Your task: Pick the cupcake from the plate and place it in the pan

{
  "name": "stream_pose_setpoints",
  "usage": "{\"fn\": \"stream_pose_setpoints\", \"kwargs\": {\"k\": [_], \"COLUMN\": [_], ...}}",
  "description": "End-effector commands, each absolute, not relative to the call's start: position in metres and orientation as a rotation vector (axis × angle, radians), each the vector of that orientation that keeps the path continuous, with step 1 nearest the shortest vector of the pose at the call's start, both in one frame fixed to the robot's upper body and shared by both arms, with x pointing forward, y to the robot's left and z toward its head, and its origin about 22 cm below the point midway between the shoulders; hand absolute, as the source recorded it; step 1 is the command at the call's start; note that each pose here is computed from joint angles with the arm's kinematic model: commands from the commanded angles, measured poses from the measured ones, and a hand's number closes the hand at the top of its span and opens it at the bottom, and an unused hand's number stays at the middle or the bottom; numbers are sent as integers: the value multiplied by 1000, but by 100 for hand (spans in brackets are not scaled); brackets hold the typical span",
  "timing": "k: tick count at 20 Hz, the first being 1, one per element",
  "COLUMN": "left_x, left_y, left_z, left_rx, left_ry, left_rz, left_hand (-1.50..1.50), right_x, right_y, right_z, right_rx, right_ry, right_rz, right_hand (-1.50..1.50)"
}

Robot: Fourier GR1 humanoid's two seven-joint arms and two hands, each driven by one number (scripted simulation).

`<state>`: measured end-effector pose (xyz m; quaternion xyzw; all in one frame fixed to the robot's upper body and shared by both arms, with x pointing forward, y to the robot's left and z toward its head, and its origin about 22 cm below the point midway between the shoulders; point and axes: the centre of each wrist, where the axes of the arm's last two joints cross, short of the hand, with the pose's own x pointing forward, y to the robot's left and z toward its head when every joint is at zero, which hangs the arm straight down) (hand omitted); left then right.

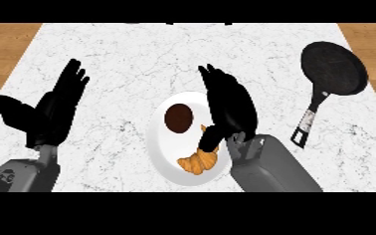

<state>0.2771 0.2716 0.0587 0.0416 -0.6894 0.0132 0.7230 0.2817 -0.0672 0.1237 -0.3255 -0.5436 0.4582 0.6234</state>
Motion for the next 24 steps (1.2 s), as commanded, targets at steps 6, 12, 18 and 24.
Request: {"fn": "stream_pose_setpoints", "kwargs": {"k": [6, 12, 18, 24], "left_x": [280, 270, 288, 282], "left_y": [260, 285, 261, 270], "left_z": [61, 59, 44, 65], "left_rx": [102, 105, 74, 79], "left_ry": [-1522, -1513, -1524, -1515], "left_rz": [52, 34, 48, 8], "left_hand": [0, 0, 0, 0], "right_x": [299, 272, 289, 284], "right_y": [-33, -13, 11, 29], "right_z": [122, 105, 114, 116], "right_rx": [-644, -786, -876, -846], "right_ry": [-948, -874, -854, -883], "right_rz": [1282, 1390, 1377, 1373], "right_hand": [-150, -150, -150, -150]}}
